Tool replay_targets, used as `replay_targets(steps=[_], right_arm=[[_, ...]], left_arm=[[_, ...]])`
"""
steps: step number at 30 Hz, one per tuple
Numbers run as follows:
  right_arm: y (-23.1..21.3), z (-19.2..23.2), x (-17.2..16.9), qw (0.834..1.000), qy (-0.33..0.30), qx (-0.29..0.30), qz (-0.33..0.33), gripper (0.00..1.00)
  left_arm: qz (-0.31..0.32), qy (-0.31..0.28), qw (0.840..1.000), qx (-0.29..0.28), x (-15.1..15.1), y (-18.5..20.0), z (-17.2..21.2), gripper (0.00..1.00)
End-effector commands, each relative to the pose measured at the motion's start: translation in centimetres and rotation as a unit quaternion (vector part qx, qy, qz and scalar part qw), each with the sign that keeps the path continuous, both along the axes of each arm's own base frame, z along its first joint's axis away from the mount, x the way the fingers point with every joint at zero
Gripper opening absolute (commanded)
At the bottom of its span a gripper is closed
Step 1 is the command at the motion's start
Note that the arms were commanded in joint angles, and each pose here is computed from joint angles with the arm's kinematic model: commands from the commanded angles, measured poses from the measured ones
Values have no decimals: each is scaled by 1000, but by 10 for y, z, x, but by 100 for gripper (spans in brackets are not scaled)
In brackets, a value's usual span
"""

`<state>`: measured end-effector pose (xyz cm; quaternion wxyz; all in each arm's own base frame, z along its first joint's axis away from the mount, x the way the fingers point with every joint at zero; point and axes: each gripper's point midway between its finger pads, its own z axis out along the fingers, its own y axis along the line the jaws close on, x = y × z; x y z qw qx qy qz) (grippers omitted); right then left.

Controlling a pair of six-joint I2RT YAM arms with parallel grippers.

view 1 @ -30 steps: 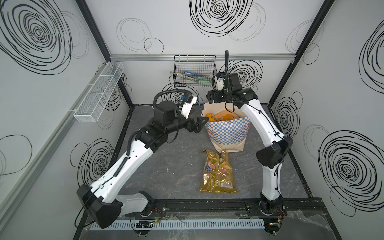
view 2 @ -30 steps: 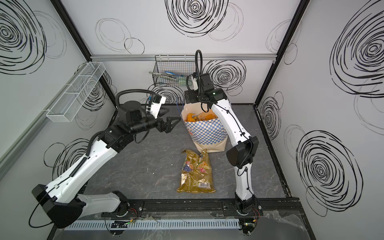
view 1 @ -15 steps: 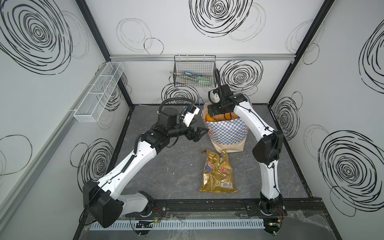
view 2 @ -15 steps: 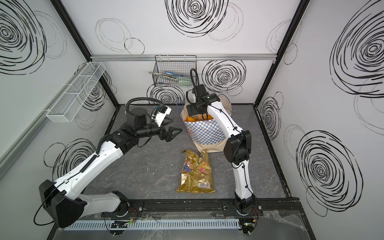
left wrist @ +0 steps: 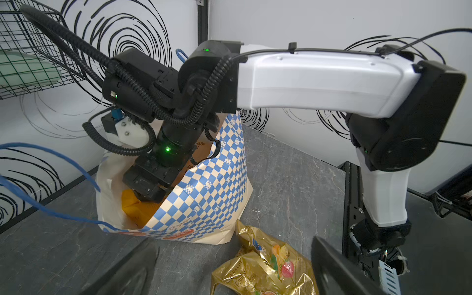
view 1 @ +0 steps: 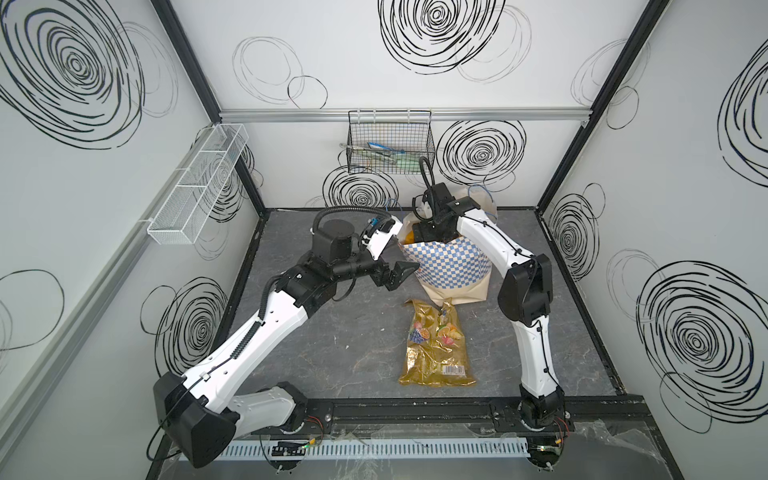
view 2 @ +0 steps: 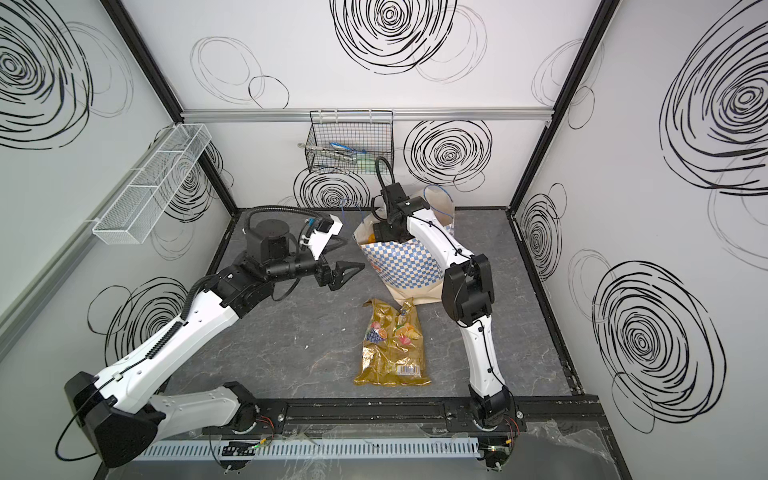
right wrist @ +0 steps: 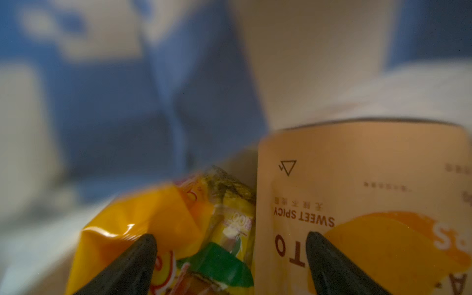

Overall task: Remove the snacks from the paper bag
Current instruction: 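Move the right gripper back into the bag and grasp the yellow packet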

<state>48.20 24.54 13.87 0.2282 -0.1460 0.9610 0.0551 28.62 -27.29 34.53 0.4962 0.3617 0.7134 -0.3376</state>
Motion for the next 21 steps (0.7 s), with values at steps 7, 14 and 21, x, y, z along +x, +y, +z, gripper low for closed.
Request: replay_targets(steps=[7,14,21], right_arm=[[-28,-45,-32,997,69,-38,-19,70],[-27,-13,-28,999,33,-10,-21,30],[-24,39,-19,999,-25,19,-24,4]], left_arm=[[3,-28,1000,-5,3,0,7,96],[3,-28,1000,-7,3,-2,6,96],[2,-31,999,-8,2,-2,7,96]])
